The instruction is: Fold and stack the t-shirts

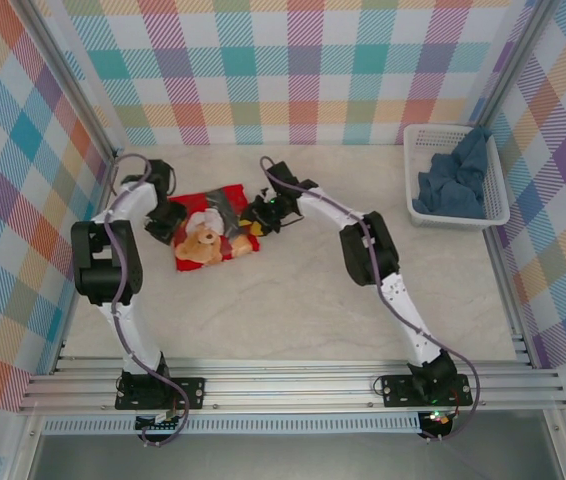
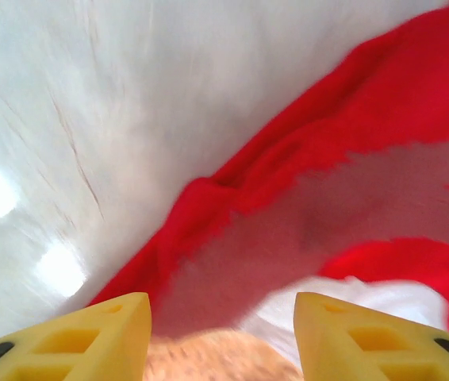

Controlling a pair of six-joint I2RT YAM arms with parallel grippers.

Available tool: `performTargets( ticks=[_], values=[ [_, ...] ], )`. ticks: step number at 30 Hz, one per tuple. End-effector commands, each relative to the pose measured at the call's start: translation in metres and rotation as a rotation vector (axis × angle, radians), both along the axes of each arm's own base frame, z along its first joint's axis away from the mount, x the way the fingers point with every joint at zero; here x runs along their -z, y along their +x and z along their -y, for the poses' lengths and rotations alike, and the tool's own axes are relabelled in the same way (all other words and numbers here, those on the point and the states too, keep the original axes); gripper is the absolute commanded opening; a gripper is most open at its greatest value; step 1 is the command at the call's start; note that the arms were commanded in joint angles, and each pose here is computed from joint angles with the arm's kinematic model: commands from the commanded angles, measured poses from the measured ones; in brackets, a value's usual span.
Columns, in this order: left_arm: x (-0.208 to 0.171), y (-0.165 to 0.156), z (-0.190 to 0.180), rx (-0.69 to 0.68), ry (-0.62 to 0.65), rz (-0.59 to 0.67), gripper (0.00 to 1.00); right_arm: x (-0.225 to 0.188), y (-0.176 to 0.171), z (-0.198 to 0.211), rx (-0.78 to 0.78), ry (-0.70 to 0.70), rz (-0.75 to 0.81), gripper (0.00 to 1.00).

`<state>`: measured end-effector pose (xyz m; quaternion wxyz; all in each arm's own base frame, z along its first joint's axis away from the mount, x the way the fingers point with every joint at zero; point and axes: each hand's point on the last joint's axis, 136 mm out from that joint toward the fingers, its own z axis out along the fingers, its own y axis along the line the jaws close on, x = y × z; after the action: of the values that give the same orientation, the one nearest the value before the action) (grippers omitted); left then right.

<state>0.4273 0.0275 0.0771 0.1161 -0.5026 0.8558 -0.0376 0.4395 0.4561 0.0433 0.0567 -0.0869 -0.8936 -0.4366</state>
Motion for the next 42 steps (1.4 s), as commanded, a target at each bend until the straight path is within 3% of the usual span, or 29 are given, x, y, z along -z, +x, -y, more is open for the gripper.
performTargets(
  ticks=[1, 4, 7, 11, 15, 22, 29, 38, 42],
  values=[
    [-0.056, 0.002, -0.004, 0.112, 0.101, 0.06, 0.52, -0.027, -0.001, -0.008, 0.034, 0.04, -0.075, 0.43],
    [-0.077, -0.01, 0.02, 0.095, 0.039, 0.118, 0.53, -0.056, -0.002, 0.018, 0.076, -0.019, -0.03, 0.45],
    [-0.068, -0.038, 0.069, 0.02, -0.136, 0.147, 0.54, -0.076, -0.004, 0.068, 0.149, -0.102, 0.03, 0.48],
    [-0.041, -0.069, 0.128, -0.163, -0.304, 0.18, 0.66, -0.09, -0.016, 0.129, 0.183, -0.136, 0.073, 0.48],
    [-0.023, -0.073, 0.152, -0.361, -0.339, 0.226, 0.72, -0.094, -0.032, 0.171, 0.192, -0.13, 0.069, 0.48],
    [0.007, -0.057, 0.143, -0.527, -0.281, 0.248, 0.71, -0.1, -0.058, 0.198, 0.176, -0.129, 0.078, 0.47],
    [0.032, -0.044, 0.125, -0.536, -0.237, 0.186, 0.68, -0.103, -0.077, 0.209, 0.19, -0.121, 0.066, 0.47],
    [0.049, -0.012, 0.076, -0.601, -0.216, 0.169, 0.53, -0.101, -0.091, 0.217, 0.206, -0.118, 0.049, 0.45],
    [0.052, 0.011, 0.044, -0.626, -0.213, 0.171, 0.51, -0.098, -0.1, 0.221, 0.211, -0.13, 0.038, 0.45]
  ],
)
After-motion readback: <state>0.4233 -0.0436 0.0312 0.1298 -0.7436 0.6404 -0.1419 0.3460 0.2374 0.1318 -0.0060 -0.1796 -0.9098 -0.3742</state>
